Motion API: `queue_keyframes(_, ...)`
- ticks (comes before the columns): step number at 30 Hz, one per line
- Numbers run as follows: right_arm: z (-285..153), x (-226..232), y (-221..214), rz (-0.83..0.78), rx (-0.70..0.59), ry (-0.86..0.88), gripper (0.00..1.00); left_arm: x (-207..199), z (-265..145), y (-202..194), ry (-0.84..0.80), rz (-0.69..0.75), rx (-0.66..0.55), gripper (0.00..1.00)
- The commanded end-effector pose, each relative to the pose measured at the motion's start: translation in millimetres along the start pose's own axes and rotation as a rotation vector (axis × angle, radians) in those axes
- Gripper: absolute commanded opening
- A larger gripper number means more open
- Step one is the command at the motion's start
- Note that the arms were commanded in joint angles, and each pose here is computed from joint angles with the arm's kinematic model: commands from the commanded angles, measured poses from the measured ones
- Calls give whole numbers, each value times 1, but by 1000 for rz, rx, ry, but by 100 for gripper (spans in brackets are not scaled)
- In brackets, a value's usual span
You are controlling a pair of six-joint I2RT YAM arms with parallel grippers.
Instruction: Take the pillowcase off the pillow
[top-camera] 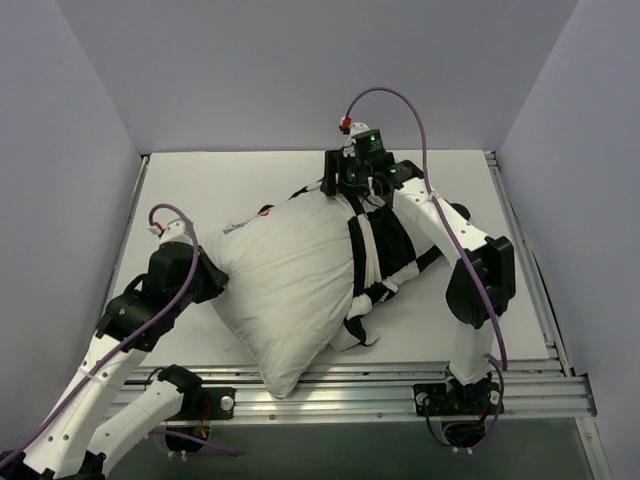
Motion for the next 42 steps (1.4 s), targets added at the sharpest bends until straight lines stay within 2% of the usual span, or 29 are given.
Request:
queue_keyframes(1, -64, 29, 27, -24, -164, 104, 62, -30, -14, 51, -123, 105, -178, 43)
queue_keyframes(2, -84, 33, 32, -29, -205, 118, 68, -37, -14, 56, -157, 137, -177, 55)
queue_keyframes(4, -92, 27, 16, -18, -193, 106, 73, -55, -24, 68, -265, 222, -195, 78)
queue_keyframes(6, -119, 25, 17, -10, -255, 91, 78, -67, -25, 70, -328, 288, -180, 88)
queue_keyframes(8, -121, 12, -4, 36, -242, 29, 81, -76, -28, 71, -375, 370, -181, 96)
queue_keyframes(10, -136, 5, -13, 103, -280, 1, 84, -88, -32, 61, -428, 463, -181, 98)
queue_keyframes(11, -131, -4, -35, 123, -243, -21, 85, -90, -30, 57, -419, 492, -191, 94)
queue_keyframes(12, -139, -6, -41, 137, -252, -18, 85, -103, -34, 48, -480, 543, -198, 94)
queue_keyframes(14, -141, -15, -69, 178, -209, -32, 86, -112, -27, 36, -481, 615, -208, 94)
queue_keyframes(16, -143, -18, -85, 195, -178, -30, 86, -129, -31, 16, -536, 702, -181, 94)
queue_keyframes(22, -136, -15, -113, 198, -108, 53, 85, -164, -19, -33, -515, 899, -114, 94)
queue_keyframes(26, -109, -17, -109, 198, -120, 35, 85, -180, -21, -64, -441, 977, -63, 94)
queue_keyframes(33, -68, -12, -91, 184, -117, 46, 85, -186, -17, -101, -203, 1106, -105, 94)
queue_keyframes(37, -55, -13, -89, 173, -106, 40, 86, -193, 3, -124, -134, 1197, -101, 94)
queue_keyframes(42, -53, -15, -95, 158, -94, 37, 86, -179, 37, -141, 101, 1342, -136, 94)
Point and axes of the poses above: each gripper's point midway between its finger pads, its own z axis out along the fingers, its own x axis along the line the jaws close on, y = z × x, the point moved 6 cm from there along -z, back along the fingers, and after that the axes turned 4 degrees about z, right-handed, at the moved point
